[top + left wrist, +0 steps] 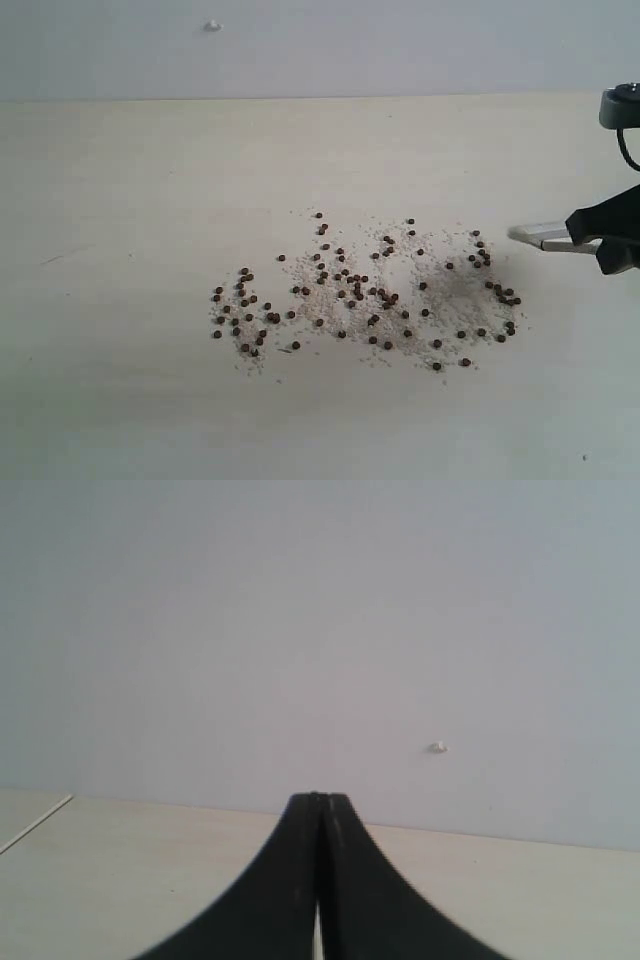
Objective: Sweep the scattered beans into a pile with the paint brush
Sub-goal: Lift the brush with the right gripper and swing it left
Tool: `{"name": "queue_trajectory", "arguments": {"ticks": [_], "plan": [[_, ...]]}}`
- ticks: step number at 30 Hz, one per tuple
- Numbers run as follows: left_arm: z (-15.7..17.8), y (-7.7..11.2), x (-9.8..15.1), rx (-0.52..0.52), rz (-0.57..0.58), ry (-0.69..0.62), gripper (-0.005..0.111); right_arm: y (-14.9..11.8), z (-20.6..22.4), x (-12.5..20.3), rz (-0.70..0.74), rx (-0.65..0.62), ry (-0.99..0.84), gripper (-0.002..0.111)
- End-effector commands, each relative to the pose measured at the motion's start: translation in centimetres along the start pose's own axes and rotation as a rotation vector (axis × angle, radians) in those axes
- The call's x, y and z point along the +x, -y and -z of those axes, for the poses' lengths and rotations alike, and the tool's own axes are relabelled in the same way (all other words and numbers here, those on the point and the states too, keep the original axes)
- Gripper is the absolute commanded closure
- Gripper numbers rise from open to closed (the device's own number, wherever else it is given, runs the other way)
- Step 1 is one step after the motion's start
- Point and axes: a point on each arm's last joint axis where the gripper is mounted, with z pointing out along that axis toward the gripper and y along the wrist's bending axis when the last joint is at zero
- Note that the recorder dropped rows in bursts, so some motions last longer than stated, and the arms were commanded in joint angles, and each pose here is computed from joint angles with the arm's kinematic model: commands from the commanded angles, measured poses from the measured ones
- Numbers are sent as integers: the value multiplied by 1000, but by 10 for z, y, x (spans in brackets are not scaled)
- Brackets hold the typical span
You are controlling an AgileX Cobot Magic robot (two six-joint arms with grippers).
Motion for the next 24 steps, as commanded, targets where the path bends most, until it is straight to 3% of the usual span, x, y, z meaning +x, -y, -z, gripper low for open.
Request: {"name": "queue_trajectory", "arguments": {"ticks": [1, 9, 17, 21, 23, 24], "plan": [[0, 0, 1, -2, 6, -7, 107, -10, 16, -1, 61, -105, -41, 108], [0, 0, 1, -2, 6, -7, 107, -15, 35, -10, 99, -171, -66, 108], [0, 0, 1, -2, 6, -7, 107, -34, 54, -19, 134, -380, -30, 108], [0, 0, 1, -2, 6, -7, 107, -34, 54, -19, 161, -388, -30, 108], [0, 0, -3, 3, 12, 36, 107, -34, 54, -19, 173, -386, -29, 108], [0, 1, -8, 14, 69, 99, 107, -34, 54, -19, 180, -386, -27, 108]]}}
